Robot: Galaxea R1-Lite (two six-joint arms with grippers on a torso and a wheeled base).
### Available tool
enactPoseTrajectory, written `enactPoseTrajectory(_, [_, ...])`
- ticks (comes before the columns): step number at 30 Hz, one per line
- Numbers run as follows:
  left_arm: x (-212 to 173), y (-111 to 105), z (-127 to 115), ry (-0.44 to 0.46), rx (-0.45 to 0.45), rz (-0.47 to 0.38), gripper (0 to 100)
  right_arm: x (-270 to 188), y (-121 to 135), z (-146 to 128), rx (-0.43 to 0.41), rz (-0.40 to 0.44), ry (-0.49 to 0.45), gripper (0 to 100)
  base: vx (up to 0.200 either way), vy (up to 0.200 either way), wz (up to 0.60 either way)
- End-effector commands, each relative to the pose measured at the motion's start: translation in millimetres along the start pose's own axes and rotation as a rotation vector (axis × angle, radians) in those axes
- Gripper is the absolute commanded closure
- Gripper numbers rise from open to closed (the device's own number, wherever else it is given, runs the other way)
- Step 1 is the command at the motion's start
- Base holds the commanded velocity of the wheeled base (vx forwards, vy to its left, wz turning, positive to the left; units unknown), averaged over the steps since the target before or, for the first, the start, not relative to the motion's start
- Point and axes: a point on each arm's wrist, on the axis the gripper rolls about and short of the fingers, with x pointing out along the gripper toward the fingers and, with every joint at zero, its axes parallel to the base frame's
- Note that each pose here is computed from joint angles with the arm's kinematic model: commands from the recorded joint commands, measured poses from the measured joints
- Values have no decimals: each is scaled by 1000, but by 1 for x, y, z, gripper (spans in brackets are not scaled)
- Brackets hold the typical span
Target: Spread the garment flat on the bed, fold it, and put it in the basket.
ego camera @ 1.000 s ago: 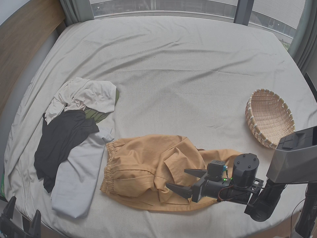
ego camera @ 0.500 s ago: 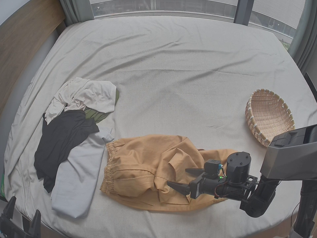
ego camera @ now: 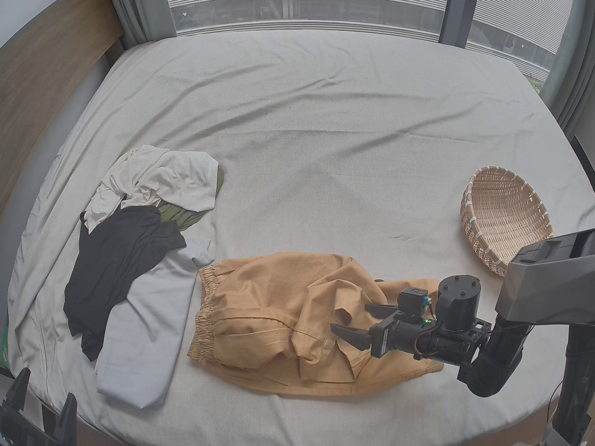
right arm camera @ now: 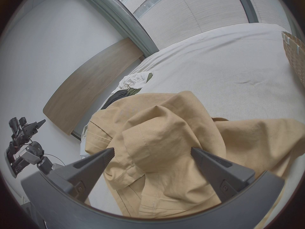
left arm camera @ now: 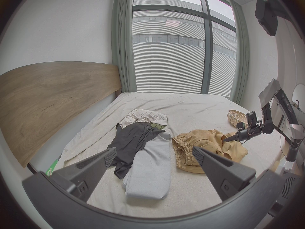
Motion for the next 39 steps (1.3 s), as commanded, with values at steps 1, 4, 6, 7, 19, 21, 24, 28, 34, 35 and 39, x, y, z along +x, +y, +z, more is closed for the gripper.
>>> enactPoseTrajectory(1, [0, 0, -5, 1, -1, 0, 0, 0, -2, 1, 1, -6, -7, 0, 0, 0, 0])
enactPoseTrajectory(4, [0, 0, -5, 1, -1, 0, 0, -1, -5, 2, 3, -16, -10, 0, 0, 0, 0])
enactPoseTrajectory(6, [0, 0, -5, 1, -1, 0, 0, -2, -8, 3, 7, -28, -14, 100, 0, 0, 0])
enactPoseTrajectory(7, [0, 0, -5, 1, -1, 0, 0, -2, -9, 4, 7, -29, -16, 100, 0, 0, 0])
enactPoseTrajectory(19, [0, 0, -5, 1, 1, 0, 0, -32, -22, 17, 13, -122, -54, 100, 0, 0, 0])
enactPoseTrajectory(21, [0, 0, -5, 1, 1, 0, 0, -39, -26, 19, 17, -141, -62, 100, 0, 0, 0])
enactPoseTrajectory(24, [0, 0, -5, 1, 1, 0, 0, -49, -32, 24, 19, -172, -79, 100, 0, 0, 0])
enactPoseTrajectory(28, [0, 0, -5, 1, 1, 0, 0, -57, -41, 24, 21, -209, -80, 100, 0, 0, 0])
enactPoseTrajectory(34, [0, 0, -5, 1, 1, 0, 0, -62, -50, 22, 32, -243, -85, 100, 0, 0, 0])
enactPoseTrajectory(35, [0, 0, -5, 1, 1, 0, 0, -62, -50, 22, 32, -241, -84, 100, 0, 0, 0])
enactPoseTrajectory(39, [0, 0, -5, 1, 1, 0, 0, -58, -50, 20, 30, -235, -84, 100, 0, 0, 0])
